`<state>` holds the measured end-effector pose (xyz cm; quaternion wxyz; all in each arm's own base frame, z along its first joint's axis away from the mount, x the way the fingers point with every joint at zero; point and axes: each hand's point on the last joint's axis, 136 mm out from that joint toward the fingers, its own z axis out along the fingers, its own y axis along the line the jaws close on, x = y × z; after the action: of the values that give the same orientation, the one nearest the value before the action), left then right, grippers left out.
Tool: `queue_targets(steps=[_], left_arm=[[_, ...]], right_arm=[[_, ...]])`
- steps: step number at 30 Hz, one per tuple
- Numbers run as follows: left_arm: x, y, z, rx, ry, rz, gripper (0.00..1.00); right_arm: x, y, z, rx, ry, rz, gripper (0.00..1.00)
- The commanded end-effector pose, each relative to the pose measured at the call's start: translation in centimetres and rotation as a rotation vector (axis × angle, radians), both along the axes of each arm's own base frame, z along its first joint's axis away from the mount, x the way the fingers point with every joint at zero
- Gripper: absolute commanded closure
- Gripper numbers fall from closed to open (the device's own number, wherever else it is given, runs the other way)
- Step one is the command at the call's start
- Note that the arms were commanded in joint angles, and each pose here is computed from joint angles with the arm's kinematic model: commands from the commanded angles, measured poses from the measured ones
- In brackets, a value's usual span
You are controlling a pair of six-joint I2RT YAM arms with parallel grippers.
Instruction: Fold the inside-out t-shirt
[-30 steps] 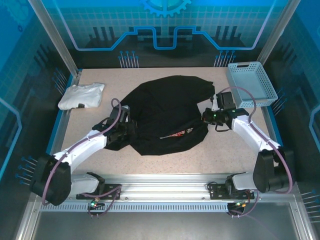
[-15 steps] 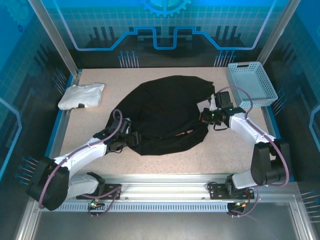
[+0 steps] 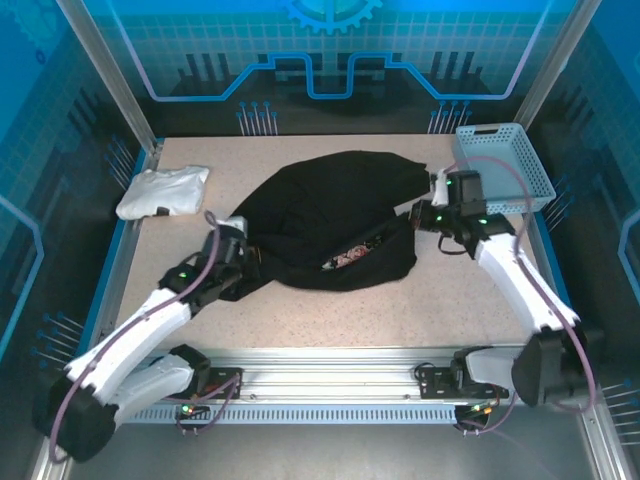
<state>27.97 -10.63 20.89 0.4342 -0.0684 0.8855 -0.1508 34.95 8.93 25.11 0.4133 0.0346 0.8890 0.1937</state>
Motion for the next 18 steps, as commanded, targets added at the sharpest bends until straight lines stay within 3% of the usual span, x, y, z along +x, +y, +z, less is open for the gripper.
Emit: queue_targets(steps=[1, 6, 9, 13, 18], left_arm=[[-1.2, 2.2, 10.9, -0.004, -0.254, 0.041, 1.0], [-5.2, 5.0, 23.2, -0.029, -0.51, 0.068, 1.0], [-7.5, 6.3, 28.1, -0.061, -0.626, 0.079, 1.0], [-7.0, 7.2, 30.0, -0.008, -0.644, 0.13, 1.0], [-0.7, 6.5, 27.1, 0.109, -0.549, 0.208, 1.0]], right_arm=[[-2.9, -2.5, 10.9, -0.052, -0.285, -0.067, 1.0], [-10.6, -4.9, 21.1, -0.075, -0.536, -0.131, 1.0], [-14.9, -5.7, 25.4, -0.074, -0.647, -0.145, 1.0], [-17.4, -6.3, 28.4, -0.083, -0.719, -0.157, 1.0], [-12.6, -6.1, 27.2, -0.119, -0.673, -0.177, 1.0]])
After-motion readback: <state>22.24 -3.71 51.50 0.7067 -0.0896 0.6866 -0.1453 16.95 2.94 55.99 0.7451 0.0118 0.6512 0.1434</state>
